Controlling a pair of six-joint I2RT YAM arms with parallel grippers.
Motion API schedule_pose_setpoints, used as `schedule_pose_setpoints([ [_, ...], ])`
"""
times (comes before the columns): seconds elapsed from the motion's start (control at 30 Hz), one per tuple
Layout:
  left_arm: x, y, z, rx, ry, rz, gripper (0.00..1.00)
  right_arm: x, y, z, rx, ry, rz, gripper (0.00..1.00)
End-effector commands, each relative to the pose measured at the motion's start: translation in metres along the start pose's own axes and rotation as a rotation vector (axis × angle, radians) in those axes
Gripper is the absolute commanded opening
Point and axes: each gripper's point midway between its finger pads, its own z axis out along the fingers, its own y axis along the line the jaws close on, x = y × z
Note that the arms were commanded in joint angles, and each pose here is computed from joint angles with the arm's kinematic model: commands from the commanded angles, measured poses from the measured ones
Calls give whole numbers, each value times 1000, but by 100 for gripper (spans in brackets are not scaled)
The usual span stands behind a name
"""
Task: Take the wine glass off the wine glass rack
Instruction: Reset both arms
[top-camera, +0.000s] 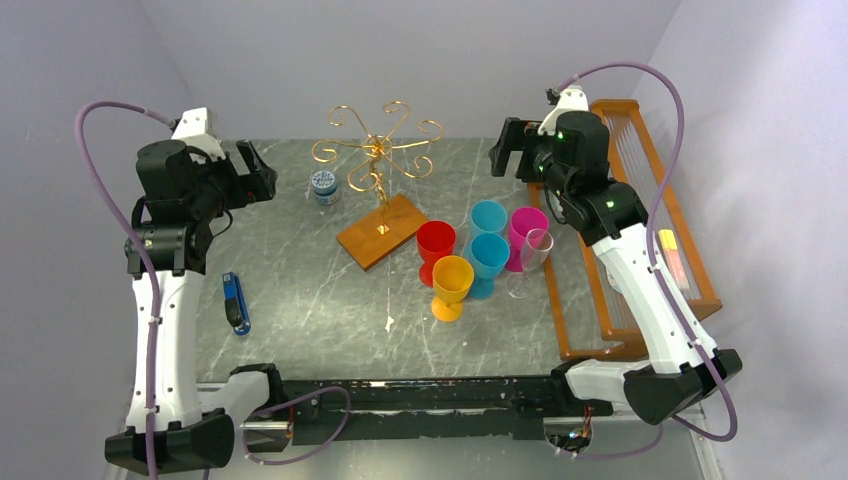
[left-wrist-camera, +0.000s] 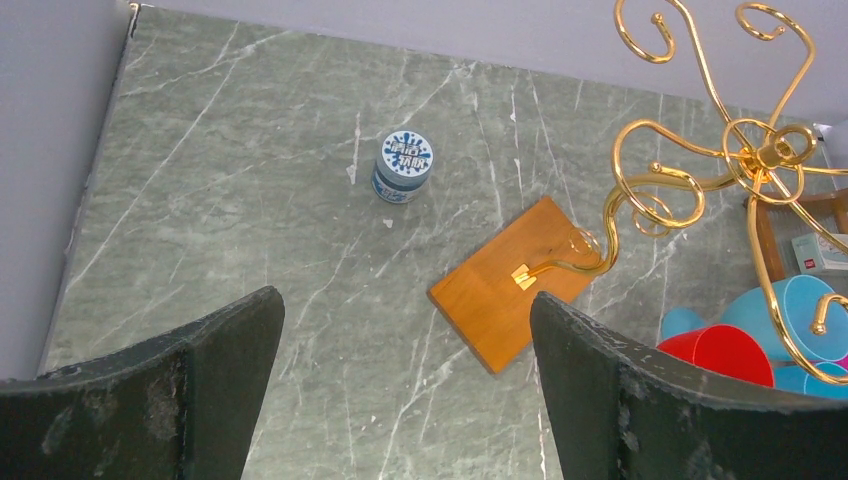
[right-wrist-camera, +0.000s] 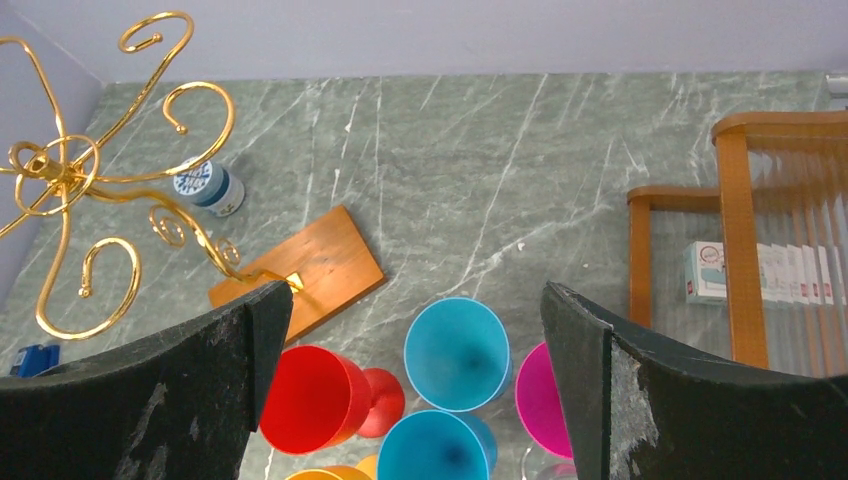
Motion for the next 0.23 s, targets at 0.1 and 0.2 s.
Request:
schedule_pose_setpoints([
  [0.1,-5,-4,-3,22,-19,11,97,-7,-8,-5,49,-7,30,100],
  [0.2,-5,-4,-3,22,-21,10,97,-6,-7,2,57,28,17,100],
])
